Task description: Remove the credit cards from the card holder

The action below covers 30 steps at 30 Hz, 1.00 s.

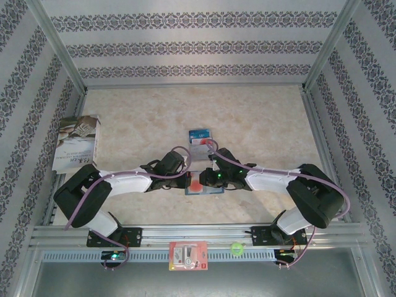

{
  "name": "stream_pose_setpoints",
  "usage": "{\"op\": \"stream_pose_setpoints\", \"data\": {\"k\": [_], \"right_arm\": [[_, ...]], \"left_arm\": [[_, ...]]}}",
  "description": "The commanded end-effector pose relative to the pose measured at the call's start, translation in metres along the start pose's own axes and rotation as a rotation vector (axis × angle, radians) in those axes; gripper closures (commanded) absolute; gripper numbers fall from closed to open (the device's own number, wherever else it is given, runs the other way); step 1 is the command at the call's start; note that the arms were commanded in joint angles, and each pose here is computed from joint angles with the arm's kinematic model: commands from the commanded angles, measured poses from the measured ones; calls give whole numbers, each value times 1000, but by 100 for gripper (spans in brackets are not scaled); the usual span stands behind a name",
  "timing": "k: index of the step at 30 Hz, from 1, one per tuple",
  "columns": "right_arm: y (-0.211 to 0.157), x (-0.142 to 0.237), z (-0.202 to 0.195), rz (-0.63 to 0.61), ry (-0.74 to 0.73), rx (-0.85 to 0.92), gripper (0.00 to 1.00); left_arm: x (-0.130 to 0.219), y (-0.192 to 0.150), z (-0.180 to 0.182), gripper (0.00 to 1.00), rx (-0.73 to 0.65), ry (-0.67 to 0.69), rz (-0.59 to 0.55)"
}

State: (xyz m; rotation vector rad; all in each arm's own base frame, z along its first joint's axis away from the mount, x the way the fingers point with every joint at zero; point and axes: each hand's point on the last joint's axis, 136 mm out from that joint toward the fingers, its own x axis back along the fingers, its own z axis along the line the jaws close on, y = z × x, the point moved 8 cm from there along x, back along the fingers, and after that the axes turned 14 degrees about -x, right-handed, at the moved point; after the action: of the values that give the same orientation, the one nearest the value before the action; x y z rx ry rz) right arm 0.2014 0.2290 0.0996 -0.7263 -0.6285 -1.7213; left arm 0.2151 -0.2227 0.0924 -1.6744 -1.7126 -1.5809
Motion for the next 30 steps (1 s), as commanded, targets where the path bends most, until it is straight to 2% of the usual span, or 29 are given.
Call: {"op": "stream_pose_setpoints", "data": {"k": [1, 13, 27, 30], "right_arm": [[3, -3, -2, -4, 8, -32, 80], [6, -12, -8, 8, -9, -63, 78], [5, -20, -11, 31, 31, -84, 81], [5, -20, -11, 32, 34, -86, 85]], "left_arm": [[-2, -10, 5, 100, -21, 50, 49], [10, -8, 2, 100, -28, 49, 19], [-9, -19, 5, 100, -23, 36, 119], [-9, -21, 5, 100, -28, 35, 134]]}}
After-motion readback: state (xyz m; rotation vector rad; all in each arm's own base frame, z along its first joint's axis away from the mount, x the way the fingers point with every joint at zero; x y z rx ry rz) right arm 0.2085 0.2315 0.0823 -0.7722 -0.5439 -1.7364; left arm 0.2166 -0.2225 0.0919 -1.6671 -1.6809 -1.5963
